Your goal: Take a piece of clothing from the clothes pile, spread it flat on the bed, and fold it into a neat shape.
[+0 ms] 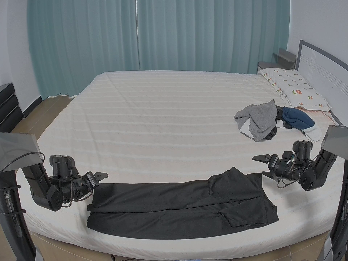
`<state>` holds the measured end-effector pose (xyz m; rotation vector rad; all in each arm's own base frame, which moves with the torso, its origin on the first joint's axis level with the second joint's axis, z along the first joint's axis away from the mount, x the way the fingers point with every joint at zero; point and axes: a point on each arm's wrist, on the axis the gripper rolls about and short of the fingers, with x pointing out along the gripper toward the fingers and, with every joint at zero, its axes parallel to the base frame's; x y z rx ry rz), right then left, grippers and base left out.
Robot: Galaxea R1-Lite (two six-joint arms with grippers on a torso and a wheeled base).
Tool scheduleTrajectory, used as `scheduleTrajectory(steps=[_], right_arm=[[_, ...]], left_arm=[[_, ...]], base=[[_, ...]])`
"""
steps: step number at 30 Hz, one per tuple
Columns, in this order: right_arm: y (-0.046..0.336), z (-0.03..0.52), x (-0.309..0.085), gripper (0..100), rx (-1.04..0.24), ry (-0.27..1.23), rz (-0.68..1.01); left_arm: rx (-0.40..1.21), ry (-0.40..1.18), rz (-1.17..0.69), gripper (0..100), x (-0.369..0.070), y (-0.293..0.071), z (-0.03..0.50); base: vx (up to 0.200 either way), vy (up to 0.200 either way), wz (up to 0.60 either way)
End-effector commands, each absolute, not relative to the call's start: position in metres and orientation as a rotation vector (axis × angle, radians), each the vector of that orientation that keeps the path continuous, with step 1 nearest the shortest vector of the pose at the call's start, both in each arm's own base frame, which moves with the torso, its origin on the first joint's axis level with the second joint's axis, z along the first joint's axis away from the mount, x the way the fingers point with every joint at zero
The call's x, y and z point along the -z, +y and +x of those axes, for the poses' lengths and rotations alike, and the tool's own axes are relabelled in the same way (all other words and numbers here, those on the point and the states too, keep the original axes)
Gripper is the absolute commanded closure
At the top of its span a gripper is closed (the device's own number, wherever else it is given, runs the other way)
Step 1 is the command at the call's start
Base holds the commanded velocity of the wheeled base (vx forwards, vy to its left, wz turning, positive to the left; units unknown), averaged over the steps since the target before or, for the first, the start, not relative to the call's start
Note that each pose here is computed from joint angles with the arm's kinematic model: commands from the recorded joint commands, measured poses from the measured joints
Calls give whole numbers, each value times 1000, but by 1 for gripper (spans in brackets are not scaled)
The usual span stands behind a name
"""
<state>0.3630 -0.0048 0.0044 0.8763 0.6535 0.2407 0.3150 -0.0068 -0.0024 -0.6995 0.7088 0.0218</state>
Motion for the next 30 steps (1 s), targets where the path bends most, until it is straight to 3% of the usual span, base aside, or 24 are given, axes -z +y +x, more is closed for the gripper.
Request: scheduleTrajectory(steps=[1,7,8,18,28,29,30], right_arm=[[-7,368,8,0,-219,674,905],[-8,367,10,0,-210,680,907],[-8,367,10,0,-208,681,907],[-6,369,23,0,-142,688,888],[0,376,27,0,-153,685,880],[1,377,28,100,-154,685,879],[0,377,28,100,-153,685,880]], left_arm=[[-25,732,-724,0,9,-12,329],[-40,746,-719,0,16,-12,331],[-42,747,-720,100,16,-11,331],[-61,755,-722,100,22,-8,331],[-109,739,-732,100,22,3,330],[-111,737,-734,100,22,3,330],[-110,736,-734,100,22,3,330]], base=[[0,0,0],[0,0,0],[0,0,0],[0,0,0],[0,0,0],[0,0,0],[0,0,0]])
